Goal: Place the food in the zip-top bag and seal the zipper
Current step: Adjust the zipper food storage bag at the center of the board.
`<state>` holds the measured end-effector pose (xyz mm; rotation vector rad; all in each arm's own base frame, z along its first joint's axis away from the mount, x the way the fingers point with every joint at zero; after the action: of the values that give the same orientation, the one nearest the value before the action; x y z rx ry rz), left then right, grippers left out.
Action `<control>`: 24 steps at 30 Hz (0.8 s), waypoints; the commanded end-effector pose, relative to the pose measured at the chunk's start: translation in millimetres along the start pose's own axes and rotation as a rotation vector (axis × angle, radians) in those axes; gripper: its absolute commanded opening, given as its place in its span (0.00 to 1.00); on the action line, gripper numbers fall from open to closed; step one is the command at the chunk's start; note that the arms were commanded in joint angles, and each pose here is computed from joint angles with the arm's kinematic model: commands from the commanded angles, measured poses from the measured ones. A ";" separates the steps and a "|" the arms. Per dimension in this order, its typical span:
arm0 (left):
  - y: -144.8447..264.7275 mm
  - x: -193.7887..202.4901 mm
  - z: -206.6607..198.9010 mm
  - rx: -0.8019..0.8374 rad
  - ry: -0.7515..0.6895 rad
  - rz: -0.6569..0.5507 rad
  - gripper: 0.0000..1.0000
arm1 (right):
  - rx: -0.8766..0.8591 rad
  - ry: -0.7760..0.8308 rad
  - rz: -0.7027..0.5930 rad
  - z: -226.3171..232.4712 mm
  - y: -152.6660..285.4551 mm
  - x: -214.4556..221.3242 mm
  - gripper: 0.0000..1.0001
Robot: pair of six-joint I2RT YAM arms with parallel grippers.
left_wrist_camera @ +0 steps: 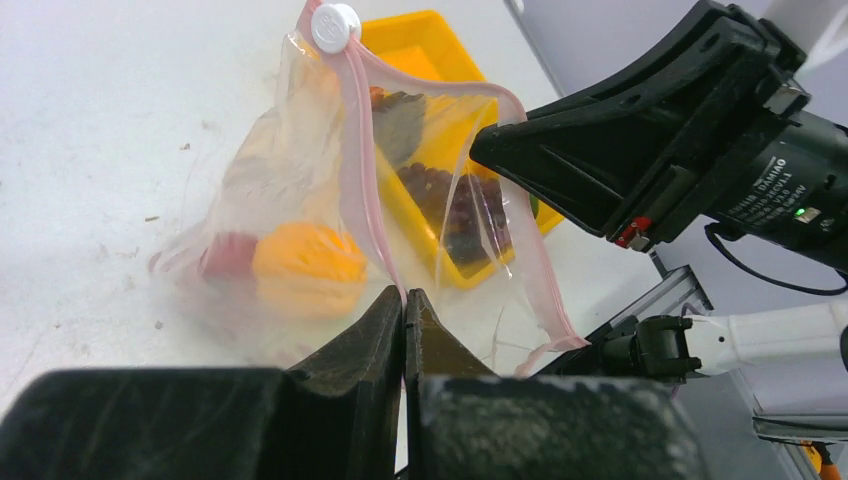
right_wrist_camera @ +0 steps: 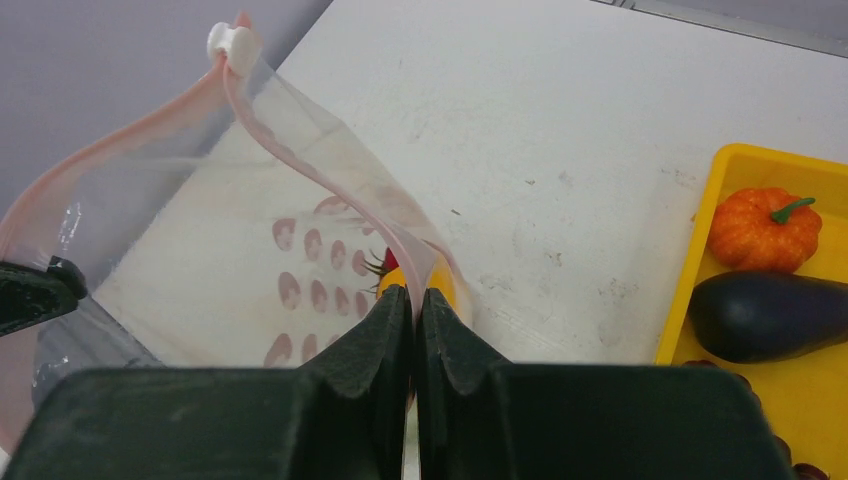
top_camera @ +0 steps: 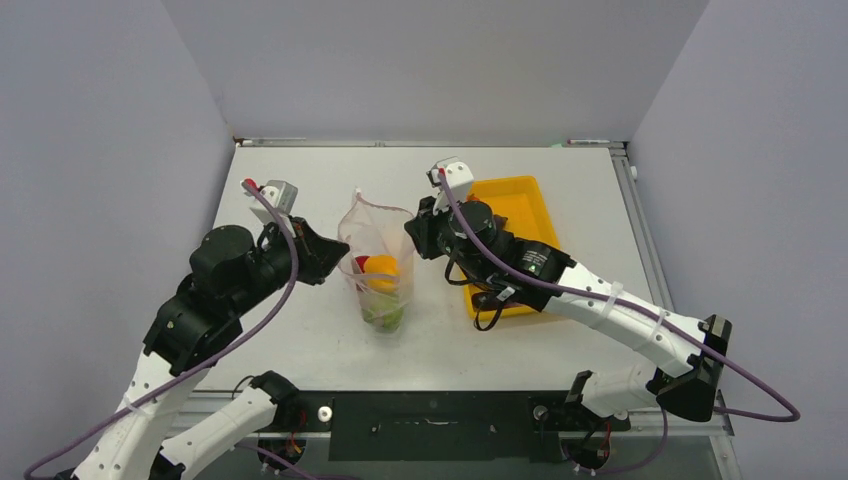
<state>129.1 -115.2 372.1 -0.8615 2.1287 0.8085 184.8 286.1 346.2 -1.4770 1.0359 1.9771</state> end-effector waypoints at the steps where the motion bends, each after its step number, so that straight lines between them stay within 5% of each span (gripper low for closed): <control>1: 10.1 -8.7 -4.8 0.035 -0.017 -0.071 0.00 | -0.008 -0.023 -0.108 0.5 16.5 -24.6 0.05; 8: -23.4 32.1 22.0 -0.021 0.039 0.059 0.00 | 0.020 -0.015 0.000 -0.4 -9.9 20.2 0.05; 24: -3.0 -12.6 5.6 -0.080 -0.054 -0.070 0.00 | -0.010 -0.016 -0.038 9.4 -21.2 3.5 0.05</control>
<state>136.5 -114.5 350.5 -0.8689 2.1174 0.9172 189.4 295.2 310.0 -1.4645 1.1125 2.0002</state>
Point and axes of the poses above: each gripper's point midway between its finger pads, its own y axis back along the fingers, its own z axis along the line the jaws close on, x = y × z, the point moved 9 cm from there along y, back along the fingers, and after that the axes turned 7 degrees about y, right-handed, at the moved point
